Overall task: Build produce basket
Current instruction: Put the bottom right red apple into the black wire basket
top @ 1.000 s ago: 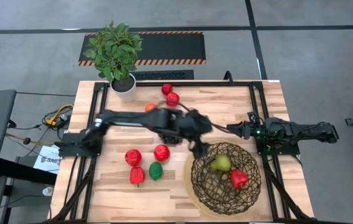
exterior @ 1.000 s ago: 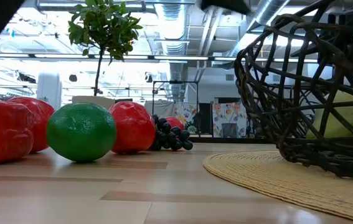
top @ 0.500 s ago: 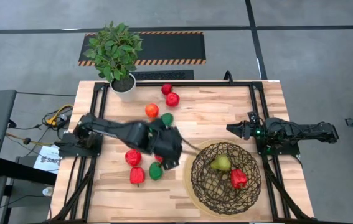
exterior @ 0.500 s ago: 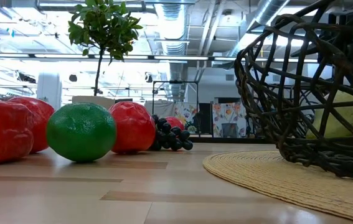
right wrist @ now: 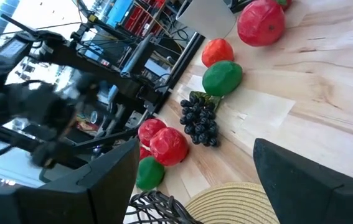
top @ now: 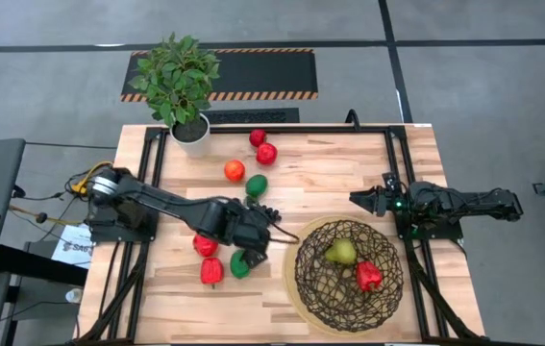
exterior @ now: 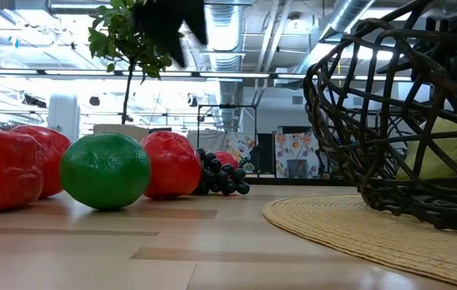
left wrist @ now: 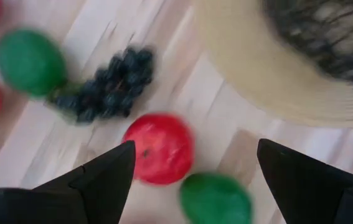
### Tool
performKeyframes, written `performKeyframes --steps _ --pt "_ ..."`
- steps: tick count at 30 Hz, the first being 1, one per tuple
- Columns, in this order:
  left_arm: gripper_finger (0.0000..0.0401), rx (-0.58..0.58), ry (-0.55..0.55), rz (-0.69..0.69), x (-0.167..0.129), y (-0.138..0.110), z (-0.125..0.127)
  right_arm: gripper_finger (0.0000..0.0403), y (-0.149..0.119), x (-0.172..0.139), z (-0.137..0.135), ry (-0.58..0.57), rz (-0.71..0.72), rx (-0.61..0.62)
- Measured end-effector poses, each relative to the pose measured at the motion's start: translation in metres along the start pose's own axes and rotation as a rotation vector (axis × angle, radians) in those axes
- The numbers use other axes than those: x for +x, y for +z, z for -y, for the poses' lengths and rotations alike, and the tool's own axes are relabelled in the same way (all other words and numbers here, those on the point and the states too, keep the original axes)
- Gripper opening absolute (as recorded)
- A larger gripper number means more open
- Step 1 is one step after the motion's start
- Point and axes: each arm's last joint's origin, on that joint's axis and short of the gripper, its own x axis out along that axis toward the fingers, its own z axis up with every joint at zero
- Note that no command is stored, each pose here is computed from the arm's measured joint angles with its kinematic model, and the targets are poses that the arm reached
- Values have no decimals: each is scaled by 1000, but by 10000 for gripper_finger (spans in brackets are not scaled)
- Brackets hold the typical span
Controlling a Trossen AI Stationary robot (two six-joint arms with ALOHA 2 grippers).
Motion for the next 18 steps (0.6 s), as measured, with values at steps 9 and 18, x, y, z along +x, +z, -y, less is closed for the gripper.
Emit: performKeyframes --steps 9,18 --pt "323 -88 -91 15 60 -19 -36 333 0 0 0 0 0 -8" --pt "343 -64 -83 -35 76 -33 -43 333 0 0 0 0 0 -7"
